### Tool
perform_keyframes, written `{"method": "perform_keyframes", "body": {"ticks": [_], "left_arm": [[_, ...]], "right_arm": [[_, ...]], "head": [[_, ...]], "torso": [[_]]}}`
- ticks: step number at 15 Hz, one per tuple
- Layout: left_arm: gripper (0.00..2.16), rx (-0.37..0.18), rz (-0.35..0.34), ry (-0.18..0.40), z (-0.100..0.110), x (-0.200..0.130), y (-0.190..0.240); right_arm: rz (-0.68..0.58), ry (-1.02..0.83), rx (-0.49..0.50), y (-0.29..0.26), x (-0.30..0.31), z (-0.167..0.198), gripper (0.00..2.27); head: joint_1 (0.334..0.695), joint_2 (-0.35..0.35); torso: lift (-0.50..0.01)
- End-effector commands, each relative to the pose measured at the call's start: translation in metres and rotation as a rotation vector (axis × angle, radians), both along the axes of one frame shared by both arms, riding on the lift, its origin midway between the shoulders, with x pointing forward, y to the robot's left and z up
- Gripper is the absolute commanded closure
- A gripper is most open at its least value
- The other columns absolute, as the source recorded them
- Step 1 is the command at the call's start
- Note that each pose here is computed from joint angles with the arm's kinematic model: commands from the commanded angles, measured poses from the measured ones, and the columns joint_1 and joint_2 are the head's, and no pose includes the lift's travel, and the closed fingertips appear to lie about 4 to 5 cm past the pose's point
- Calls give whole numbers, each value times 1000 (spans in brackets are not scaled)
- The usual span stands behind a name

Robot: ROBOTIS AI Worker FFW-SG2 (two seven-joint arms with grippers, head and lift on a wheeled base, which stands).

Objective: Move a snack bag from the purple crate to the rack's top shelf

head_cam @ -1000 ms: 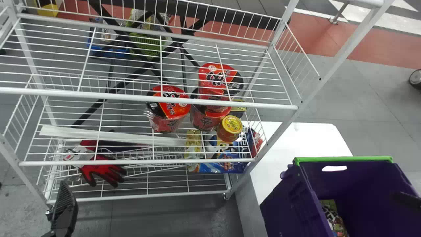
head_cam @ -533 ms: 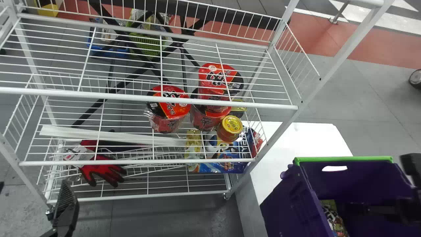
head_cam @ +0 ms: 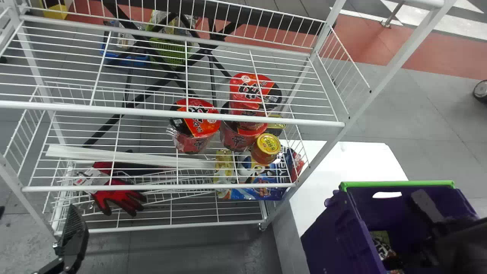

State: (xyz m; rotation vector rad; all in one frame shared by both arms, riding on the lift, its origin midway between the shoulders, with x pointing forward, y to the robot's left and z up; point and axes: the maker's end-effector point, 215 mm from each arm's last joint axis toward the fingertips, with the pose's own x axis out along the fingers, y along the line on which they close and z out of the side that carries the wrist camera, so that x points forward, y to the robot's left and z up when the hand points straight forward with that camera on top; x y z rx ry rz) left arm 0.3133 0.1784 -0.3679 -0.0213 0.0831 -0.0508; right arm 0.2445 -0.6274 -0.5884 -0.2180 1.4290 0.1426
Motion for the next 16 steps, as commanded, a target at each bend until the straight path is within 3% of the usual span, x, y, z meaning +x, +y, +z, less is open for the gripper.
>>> {"method": "perform_keyframes", "body": {"ticks": [1,5,12,16], "left_arm": [[147,-4,5,2,-3,1,8],[147,-19,3,-2,-6,4,19],[147,-31,-9,-9,-8,6,18],[147,-31,-5,-16,-7,5,21]], "right_arm": [[-33,41,-18,3,-26,-21,9],[-111,75,-125,-11,-73,-52,-1],[-361,-3,-189,-20,-91,-67,22],[-365,-44,-238,-19,-77,-78,29]], "head": [[695,-350],[695,-350],[695,-350],[695,-350]], "torso": [[-455],[-455],[-455],[-455]]}}
